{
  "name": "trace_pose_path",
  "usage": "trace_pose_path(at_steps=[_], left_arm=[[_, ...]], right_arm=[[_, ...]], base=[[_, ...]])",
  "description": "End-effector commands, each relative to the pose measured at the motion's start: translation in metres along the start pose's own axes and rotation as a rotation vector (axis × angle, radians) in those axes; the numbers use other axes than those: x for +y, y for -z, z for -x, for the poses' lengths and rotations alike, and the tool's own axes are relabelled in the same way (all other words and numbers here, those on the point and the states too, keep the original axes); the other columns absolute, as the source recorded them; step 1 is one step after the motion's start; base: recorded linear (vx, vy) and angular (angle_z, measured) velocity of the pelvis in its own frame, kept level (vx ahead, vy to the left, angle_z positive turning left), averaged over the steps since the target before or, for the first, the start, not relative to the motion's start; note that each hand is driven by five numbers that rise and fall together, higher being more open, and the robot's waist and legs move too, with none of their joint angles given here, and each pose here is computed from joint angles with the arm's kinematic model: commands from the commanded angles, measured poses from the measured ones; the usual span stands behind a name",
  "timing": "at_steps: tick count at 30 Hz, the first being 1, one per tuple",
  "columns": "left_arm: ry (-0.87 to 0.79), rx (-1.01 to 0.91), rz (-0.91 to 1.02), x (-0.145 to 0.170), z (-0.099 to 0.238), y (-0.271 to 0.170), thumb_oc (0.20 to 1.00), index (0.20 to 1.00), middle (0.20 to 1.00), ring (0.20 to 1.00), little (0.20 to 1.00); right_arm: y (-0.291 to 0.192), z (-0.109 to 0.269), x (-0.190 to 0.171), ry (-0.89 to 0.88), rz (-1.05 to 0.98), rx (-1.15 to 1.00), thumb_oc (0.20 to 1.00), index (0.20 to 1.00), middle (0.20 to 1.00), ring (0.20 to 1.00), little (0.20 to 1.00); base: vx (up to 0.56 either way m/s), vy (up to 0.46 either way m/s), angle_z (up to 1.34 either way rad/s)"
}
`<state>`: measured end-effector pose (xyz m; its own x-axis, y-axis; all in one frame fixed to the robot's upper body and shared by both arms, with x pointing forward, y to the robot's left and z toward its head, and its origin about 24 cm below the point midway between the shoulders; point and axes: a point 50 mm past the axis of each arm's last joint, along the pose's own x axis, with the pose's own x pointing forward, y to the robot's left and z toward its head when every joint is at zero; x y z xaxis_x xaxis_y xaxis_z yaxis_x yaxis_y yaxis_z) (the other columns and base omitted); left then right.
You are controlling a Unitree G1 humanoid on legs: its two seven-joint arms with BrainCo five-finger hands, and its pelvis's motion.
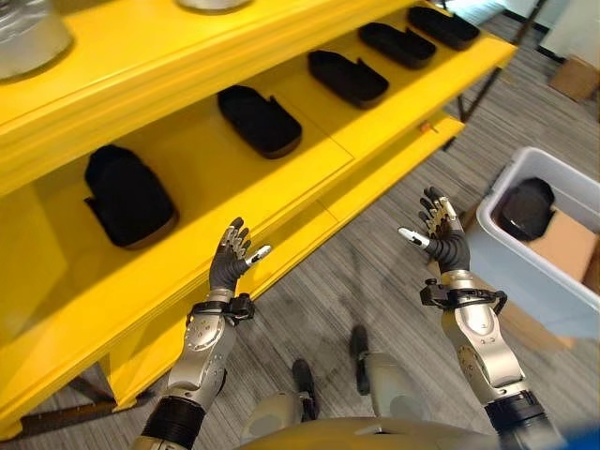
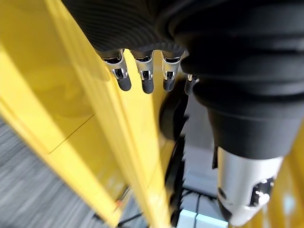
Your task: Move parts from the plastic box to the shelf.
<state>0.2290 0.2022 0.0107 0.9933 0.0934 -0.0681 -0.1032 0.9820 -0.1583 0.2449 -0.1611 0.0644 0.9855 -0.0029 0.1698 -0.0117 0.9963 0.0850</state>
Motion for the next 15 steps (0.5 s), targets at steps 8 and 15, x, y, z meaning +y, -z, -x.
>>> trace_pose_path(at_steps=[8,15], left_arm=[[-0.022,-0.124,-0.003,0.007,-0.006,-0.025,1.000,1.000,1.000,1.000,1.000],[-0.010,-0.139,0.058,-0.004,-0.013,-0.026,1.000,1.000,1.000,1.000,1.000]], right_arm=[[-0.017,-0.006,-0.006,0.030,0.023,-0.085,1.000,1.000,1.000,1.000,1.000],[-0.025,-0.010,-0.023,0.082,0.068,-0.122,1.000,1.000,1.000,1.000,1.000]], base=[[0.14,-0.244,-0.29],[0.10,-0.285,-0.27]])
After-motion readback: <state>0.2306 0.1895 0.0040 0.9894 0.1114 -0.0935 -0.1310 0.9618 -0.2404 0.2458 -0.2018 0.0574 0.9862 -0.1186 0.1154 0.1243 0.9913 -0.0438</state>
